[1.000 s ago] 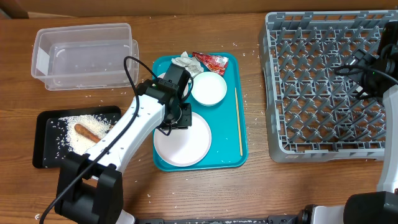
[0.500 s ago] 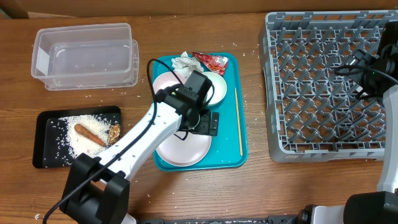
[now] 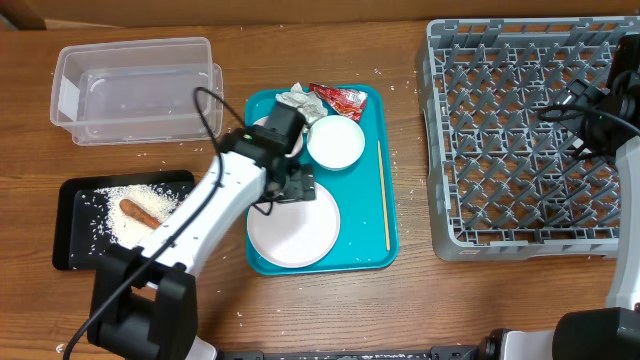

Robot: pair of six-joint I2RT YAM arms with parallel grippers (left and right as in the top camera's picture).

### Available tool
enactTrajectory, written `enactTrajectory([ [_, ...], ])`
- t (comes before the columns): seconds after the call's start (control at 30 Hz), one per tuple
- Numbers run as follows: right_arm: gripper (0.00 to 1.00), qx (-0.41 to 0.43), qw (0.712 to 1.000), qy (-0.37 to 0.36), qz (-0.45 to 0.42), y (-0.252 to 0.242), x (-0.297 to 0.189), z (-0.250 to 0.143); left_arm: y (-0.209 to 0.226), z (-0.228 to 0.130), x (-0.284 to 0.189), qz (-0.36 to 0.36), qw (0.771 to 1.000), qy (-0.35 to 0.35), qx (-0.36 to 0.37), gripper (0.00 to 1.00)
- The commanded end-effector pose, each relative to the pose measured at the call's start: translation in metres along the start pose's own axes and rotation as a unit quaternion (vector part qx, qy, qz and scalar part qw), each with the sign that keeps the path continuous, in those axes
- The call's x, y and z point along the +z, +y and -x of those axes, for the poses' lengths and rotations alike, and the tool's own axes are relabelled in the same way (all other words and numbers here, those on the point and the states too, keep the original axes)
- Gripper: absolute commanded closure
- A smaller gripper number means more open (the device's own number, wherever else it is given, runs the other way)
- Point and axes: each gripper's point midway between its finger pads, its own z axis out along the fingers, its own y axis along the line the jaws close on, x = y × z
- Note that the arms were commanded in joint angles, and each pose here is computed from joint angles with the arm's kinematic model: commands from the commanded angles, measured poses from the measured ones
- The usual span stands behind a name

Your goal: Sort waste into correct bins and load items into the dishwasher

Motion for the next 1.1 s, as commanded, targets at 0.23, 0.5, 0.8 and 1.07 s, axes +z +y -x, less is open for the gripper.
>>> enactTrajectory([
  [0.23,0.00,0.005,1.000,-0.013,0.002,0.000,-0.007,0.006,0.075,0.015,0.004,0.040,0.991,0.025,-0.124,0.00],
  [0.5,0.00,0.005,1.000,-0.013,0.002,0.000,-0.007,0.006,0.113,0.006,0.000,0.095,0.983,0.045,-0.152,0.00],
  [0.8,0.00,0.008,1.000,-0.025,0.009,0.004,-0.007,0.012,0.141,0.004,-0.001,0.106,0.969,0.054,-0.215,0.00],
  [1.07,0.00,0.000,0.967,0.086,0.242,0.081,-0.029,-0.024,0.150,0.000,-0.003,0.110,0.965,0.064,-0.228,0.00],
])
